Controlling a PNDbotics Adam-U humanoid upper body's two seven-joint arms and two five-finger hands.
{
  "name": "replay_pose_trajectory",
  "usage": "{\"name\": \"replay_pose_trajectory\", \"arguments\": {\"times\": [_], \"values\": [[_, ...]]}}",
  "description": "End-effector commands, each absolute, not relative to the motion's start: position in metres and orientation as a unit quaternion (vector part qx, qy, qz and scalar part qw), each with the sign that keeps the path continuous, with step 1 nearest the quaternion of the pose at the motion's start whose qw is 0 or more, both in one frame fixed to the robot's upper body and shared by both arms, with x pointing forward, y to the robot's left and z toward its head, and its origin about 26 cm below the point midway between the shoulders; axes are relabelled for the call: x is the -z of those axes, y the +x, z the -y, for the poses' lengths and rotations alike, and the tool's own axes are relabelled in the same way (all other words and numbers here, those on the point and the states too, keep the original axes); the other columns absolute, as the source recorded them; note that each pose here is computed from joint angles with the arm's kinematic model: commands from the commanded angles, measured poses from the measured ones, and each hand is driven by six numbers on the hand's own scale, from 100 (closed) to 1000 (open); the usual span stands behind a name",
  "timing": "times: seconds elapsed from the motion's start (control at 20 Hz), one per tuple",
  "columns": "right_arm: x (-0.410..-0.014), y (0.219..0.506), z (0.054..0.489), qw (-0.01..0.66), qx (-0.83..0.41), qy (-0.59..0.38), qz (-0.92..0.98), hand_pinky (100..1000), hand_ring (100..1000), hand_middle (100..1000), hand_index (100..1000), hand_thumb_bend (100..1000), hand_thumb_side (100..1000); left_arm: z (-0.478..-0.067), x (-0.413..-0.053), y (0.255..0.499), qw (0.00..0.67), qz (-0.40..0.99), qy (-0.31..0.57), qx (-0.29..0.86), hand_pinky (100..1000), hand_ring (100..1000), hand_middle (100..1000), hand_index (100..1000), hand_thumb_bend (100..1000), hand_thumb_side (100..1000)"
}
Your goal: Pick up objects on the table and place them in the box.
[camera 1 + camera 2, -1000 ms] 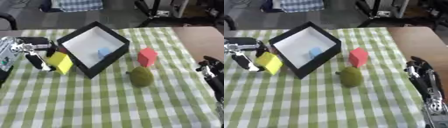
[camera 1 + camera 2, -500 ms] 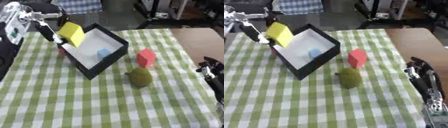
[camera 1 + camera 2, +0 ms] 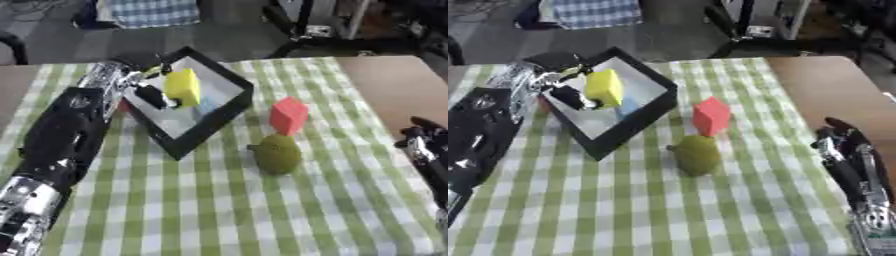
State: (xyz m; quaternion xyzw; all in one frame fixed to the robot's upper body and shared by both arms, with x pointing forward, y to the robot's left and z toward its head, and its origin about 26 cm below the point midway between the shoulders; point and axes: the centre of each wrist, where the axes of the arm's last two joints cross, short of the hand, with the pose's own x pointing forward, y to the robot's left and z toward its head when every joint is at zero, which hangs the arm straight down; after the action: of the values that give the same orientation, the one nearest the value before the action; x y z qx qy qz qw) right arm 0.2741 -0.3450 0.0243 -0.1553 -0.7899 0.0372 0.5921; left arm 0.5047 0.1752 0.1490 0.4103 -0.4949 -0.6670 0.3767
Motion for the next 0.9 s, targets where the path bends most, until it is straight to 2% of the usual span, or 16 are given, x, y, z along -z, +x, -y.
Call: {"name": "replay_pose_trajectory", "arguments": {"times": [0.05,0.1,0.2,0.25,0.3,0.35,0.45,0.5,0.55,0.7,0.9], "values": [[-0.031,0.276,0.349,0.583,-0.039,-0.160,0.796,830,573,618,807,100,525,-0.187,-0.172,0.508,0.363,0.536,0.457,0.611,857,816,881,1000,737,993],[-0.031,0.276,0.349,0.583,-0.039,-0.160,0.796,830,573,618,807,100,524,-0.192,-0.175,0.508,0.362,0.545,0.459,0.601,866,826,902,1000,761,1000],[-0.033,0.276,0.351,0.582,-0.041,-0.164,0.796,831,573,618,808,100,519,-0.206,-0.188,0.508,0.356,0.566,0.458,0.586,858,814,887,1000,733,1000],[-0.035,0.277,0.353,0.580,-0.045,-0.167,0.796,831,573,619,809,100,511,-0.215,-0.196,0.506,0.352,0.581,0.457,0.575,845,792,859,992,667,994],[-0.039,0.278,0.356,0.575,-0.054,-0.173,0.798,833,573,620,812,100,486,-0.225,-0.204,0.503,0.347,0.600,0.454,0.560,827,763,821,978,536,974],[-0.046,0.281,0.361,0.567,-0.072,-0.183,0.800,835,574,621,814,100,467,-0.236,-0.213,0.499,0.344,0.624,0.445,0.542,818,747,796,970,447,947],[-0.065,0.290,0.370,0.544,-0.115,-0.204,0.806,838,576,625,820,100,424,-0.259,-0.226,0.485,0.348,0.678,0.412,0.500,797,709,753,952,335,917],[-0.074,0.294,0.374,0.533,-0.135,-0.211,0.808,838,576,625,820,100,424,-0.268,-0.231,0.477,0.352,0.702,0.391,0.480,797,709,753,952,335,917],[-0.085,0.300,0.377,0.520,-0.156,-0.217,0.811,840,580,630,825,100,390,-0.276,-0.234,0.467,0.357,0.726,0.367,0.459,785,686,729,943,289,908],[-0.118,0.318,0.384,0.485,-0.223,-0.228,0.814,845,588,645,838,100,332,-0.293,-0.236,0.432,0.365,0.784,0.296,0.406,769,658,699,935,261,901],[-0.155,0.344,0.393,0.454,-0.338,-0.233,0.791,852,612,677,862,100,289,-0.309,-0.212,0.392,0.409,0.812,0.229,0.347,753,634,674,930,233,929]]}}
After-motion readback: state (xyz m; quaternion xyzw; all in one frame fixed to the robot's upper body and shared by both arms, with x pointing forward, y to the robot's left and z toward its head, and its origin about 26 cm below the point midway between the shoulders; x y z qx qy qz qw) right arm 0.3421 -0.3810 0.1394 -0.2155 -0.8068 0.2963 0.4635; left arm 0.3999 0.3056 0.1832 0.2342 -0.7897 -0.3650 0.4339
